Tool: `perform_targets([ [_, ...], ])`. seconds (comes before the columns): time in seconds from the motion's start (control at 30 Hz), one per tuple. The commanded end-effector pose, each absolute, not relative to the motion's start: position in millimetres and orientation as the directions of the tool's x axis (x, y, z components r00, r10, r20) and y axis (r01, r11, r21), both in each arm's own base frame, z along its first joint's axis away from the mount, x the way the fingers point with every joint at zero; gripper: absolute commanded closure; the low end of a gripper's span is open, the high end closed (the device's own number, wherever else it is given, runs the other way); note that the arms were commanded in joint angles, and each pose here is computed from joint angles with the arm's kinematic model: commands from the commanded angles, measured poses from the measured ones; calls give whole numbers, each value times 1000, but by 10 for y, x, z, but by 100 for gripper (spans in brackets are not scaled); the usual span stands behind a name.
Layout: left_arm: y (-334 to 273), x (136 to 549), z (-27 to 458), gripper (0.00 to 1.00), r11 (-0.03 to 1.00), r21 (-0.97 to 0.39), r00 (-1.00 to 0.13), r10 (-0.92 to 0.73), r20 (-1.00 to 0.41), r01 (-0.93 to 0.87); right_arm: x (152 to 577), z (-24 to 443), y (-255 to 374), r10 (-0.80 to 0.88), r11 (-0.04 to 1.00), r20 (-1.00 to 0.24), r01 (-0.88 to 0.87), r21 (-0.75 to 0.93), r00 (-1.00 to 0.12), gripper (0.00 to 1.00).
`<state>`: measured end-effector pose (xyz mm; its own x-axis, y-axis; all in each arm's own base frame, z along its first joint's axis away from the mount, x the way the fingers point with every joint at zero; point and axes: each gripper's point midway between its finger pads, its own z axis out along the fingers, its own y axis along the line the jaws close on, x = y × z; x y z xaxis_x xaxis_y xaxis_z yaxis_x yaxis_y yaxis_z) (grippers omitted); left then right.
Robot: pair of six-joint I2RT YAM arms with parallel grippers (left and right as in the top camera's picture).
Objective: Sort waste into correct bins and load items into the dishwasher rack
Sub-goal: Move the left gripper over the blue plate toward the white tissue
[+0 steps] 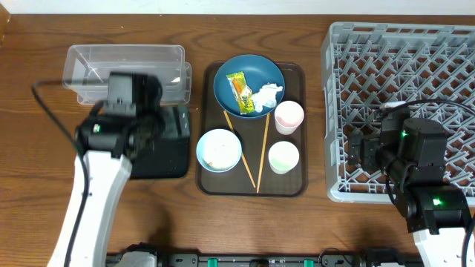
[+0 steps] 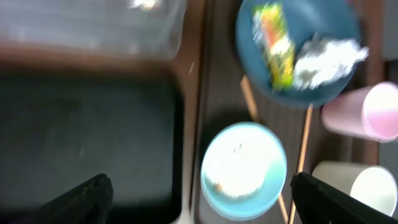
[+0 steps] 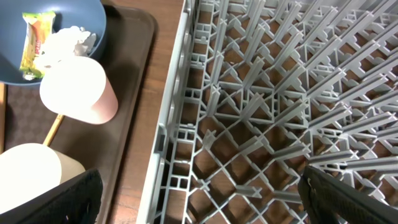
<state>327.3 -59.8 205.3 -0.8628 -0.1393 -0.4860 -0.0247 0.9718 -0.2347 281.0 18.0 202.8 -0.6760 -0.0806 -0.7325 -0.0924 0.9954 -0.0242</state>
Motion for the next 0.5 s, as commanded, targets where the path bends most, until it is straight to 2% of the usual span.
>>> perform_targets([
  [0.0, -794, 3542, 2153, 6, 974, -200, -837, -18, -546, 109, 2841, 2147, 139, -64, 997, -754, -76, -19, -654, 1],
  [0.2, -1279, 4029, 2126, 6, 946, -155, -741, 114, -662, 284, 2843, 2147, 139, -64, 997, -754, -76, -19, -653, 1],
  [0.47, -1988, 4317, 1695, 6, 900, -155, -701, 200, -684, 408, 2841, 2147, 139, -64, 997, -754, -76, -19, -654, 1],
])
